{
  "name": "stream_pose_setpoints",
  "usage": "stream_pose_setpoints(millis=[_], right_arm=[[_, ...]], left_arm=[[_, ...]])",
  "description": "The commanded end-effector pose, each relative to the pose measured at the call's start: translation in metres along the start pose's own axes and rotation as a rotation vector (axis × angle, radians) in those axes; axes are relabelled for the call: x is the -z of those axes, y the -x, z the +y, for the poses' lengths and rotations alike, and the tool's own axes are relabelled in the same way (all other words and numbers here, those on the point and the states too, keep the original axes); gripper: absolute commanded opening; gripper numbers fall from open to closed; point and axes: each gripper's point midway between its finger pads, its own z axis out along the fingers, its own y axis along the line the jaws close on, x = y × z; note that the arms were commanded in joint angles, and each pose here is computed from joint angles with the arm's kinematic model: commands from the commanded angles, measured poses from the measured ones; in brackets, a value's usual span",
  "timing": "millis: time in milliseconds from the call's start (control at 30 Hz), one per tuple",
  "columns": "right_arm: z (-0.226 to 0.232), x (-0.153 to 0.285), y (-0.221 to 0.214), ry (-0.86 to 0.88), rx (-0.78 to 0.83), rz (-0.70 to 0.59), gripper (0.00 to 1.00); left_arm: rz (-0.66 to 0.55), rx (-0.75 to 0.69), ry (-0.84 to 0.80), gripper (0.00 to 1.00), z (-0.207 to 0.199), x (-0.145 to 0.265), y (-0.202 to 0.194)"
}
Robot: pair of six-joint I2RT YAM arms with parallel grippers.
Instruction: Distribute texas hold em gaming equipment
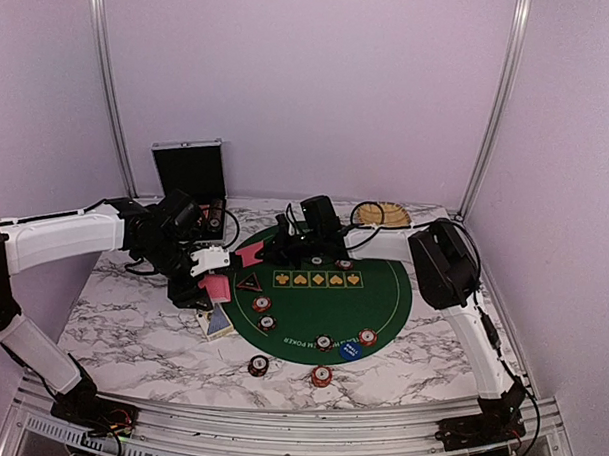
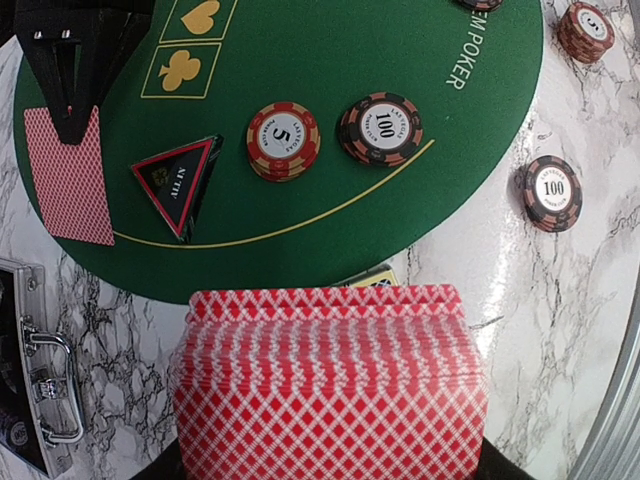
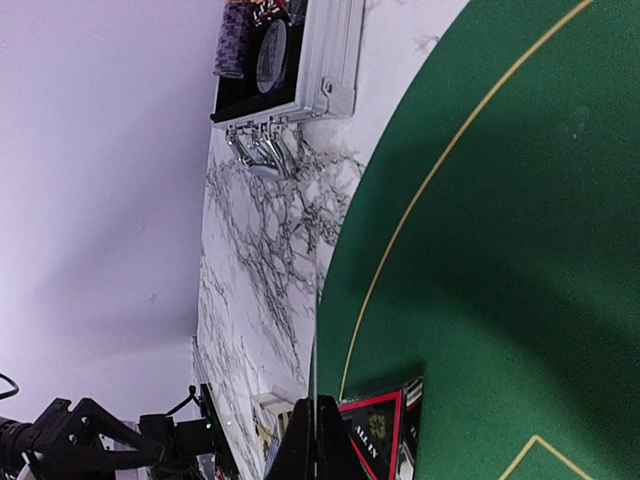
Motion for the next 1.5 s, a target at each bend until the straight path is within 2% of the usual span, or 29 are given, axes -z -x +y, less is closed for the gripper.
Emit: stream_pose_setpoints(millis=[0,200,300,667,867,967,1167,1467], right_arm=[[-0.001,-0.007,0.013,-0.010,-0.010,-0.016,0.00],[-0.021,-0.018,0.015,-0.045,-0.027,-0.015,0.04],[-0.028,-0.019,0.015,-0.071,-0.025,-0.020,0.09],[-0.040,-0.013,0.019,-0.160,0.029,-0.032,0.38],[-0.038,0.004,0.022,-0.252,0.080,-0.054,0.64],[-0.027,0.019,0.025,-0.284,0.112,-0.083,0.73],[-0.011,0.045,0.015,-0.295,0.135,-0.111,0.77],[0.053,0.065,-0.047,-0.059,0.138,-0.077,0.87]], left_arm=[[-0.029,0.007,-0.004,0.19,-0.004,0.013,0.004],[-0.038,0.014,-0.015,0.19,-0.007,0.013,0.006],[-0.037,0.015,-0.016,0.19,-0.007,0.014,0.005],[-0.040,0.016,-0.022,0.19,-0.009,0.015,0.006],[-0.043,0.016,-0.023,0.19,-0.009,0.016,0.007],[-0.044,0.016,-0.022,0.19,-0.008,0.016,0.008],[-0.044,0.019,-0.015,0.19,-0.007,0.017,0.009],[-0.054,0.025,-0.017,0.19,-0.004,0.018,0.014]])
